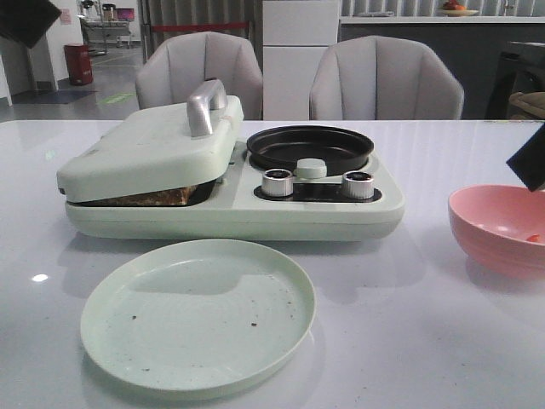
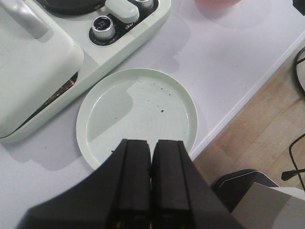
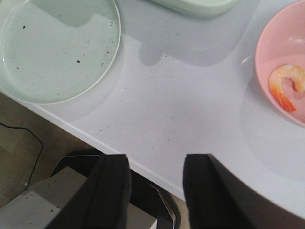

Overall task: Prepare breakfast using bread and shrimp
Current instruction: 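Lower the right gripper to the pink bowl rim and grasp it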

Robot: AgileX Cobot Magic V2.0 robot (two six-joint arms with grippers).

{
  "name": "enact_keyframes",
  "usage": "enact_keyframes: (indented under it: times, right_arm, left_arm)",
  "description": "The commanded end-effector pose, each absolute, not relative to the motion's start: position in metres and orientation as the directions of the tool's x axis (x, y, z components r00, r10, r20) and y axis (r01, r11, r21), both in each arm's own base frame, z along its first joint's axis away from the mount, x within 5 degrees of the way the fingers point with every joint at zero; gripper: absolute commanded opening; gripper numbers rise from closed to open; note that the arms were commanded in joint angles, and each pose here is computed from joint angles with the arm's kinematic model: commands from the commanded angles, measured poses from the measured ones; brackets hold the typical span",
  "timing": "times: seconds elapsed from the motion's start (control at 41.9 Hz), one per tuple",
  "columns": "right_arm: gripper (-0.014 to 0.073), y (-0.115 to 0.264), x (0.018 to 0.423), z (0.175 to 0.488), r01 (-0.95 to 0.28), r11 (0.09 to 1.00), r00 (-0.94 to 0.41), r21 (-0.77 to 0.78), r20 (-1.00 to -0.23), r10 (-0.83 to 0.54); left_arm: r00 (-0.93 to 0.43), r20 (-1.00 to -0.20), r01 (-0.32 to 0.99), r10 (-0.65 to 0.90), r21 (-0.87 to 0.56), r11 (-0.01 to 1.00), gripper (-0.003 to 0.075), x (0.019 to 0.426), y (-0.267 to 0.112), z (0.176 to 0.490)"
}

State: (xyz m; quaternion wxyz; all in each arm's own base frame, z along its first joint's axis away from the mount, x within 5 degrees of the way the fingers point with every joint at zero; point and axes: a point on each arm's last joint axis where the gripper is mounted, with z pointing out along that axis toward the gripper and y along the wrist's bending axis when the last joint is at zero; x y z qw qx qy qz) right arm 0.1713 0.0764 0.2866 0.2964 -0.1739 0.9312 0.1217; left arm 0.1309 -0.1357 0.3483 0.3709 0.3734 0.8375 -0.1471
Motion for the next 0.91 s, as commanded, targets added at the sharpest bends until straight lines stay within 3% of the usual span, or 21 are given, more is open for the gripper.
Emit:
enact_keyframes:
  times: [0.0,0.143,0.43,0.597,0.884]
  right_arm:
    - [0.0392,0.076,0.174,0.302,-0.400,0.909,-0.709,0.113,-0.667,-0.229]
    - [0.0392,0.070,0.181,0.305,-0.393,0.919,-0.688,0.035,-0.674,-0.269]
    - [0.0392,0.014,0.228,0.312,-0.075,0.995,-0.788,0.059,-0.616,-0.022]
    - [0.0392,-0.020,0.255,0.307,0.039,0.999,-0.803,0.011,-0.594,0.038]
    - [0.0392,-0.042,0.308,0.279,0.034,0.994,-0.856,-0.105,-0.516,-0.025]
  left_arm:
    - [-0.397,-0.797,0.733,0.455,0.023,0.680,0.0112,0.132,-0.139,0.362]
    - [-0.396,-0.798,0.733,0.454,0.023,0.680,0.0112,0.132,-0.139,0.363]
    - [-0.396,-0.798,0.733,0.454,0.023,0.680,0.0112,0.132,-0.139,0.363]
    - [-0.396,-0.798,0.733,0.454,0.023,0.680,0.0112,0.132,-0.139,0.363]
    - [-0.396,-0.798,0.733,0.454,0.023,0.680,0.0112,0.132,-0.139,0.363]
